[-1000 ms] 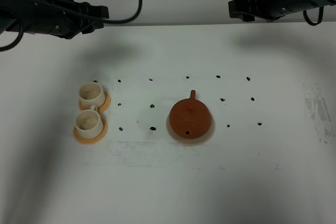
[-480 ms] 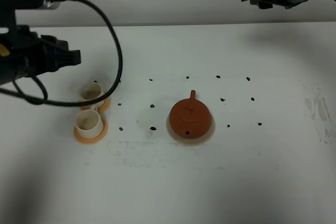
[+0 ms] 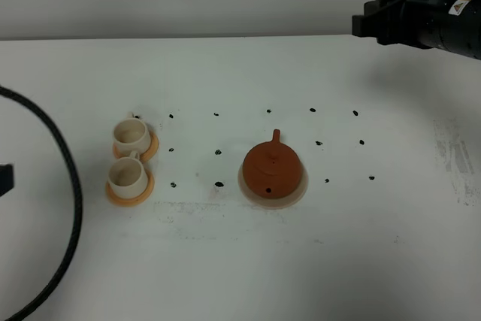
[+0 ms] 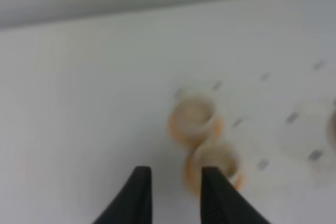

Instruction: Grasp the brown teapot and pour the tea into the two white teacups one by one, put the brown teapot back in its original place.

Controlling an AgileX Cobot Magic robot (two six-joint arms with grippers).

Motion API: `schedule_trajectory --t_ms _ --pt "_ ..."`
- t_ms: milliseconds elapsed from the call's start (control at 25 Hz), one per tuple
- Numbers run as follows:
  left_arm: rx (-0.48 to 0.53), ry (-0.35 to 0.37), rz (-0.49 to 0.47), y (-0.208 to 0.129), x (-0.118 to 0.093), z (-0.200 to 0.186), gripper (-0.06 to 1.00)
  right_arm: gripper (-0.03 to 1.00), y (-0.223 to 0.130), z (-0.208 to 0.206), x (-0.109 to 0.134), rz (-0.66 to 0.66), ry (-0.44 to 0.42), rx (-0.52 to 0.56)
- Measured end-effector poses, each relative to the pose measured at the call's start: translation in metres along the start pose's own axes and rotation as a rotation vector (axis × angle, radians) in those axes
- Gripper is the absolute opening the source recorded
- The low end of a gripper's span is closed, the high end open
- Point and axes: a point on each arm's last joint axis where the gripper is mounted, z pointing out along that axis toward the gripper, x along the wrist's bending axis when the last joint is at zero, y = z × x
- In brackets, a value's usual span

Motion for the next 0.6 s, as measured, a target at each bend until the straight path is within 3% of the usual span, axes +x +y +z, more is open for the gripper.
schedule_trajectory --t_ms 160,280,400,600 --pt "0.129 0.138 -0.019 -0.019 0.013 -0.033 0.14 0.45 -0.010 -0.001 0.020 -0.042 0.049 0.022" --pt "0.182 0.167 -0.053 -0.032 0.016 -0.056 0.12 0.45 -0.015 -0.003 0.048 -0.092 0.121 0.030" --pt "0.226 0.120 -0.052 -0.045 0.012 -0.074 0.11 0.45 -0.020 -0.007 0.076 -0.152 0.191 0.027" --pt "0.211 -0.041 -0.042 -0.075 -0.002 -0.088 0.11 0.45 -0.025 -0.012 0.102 -0.199 0.256 0.020"
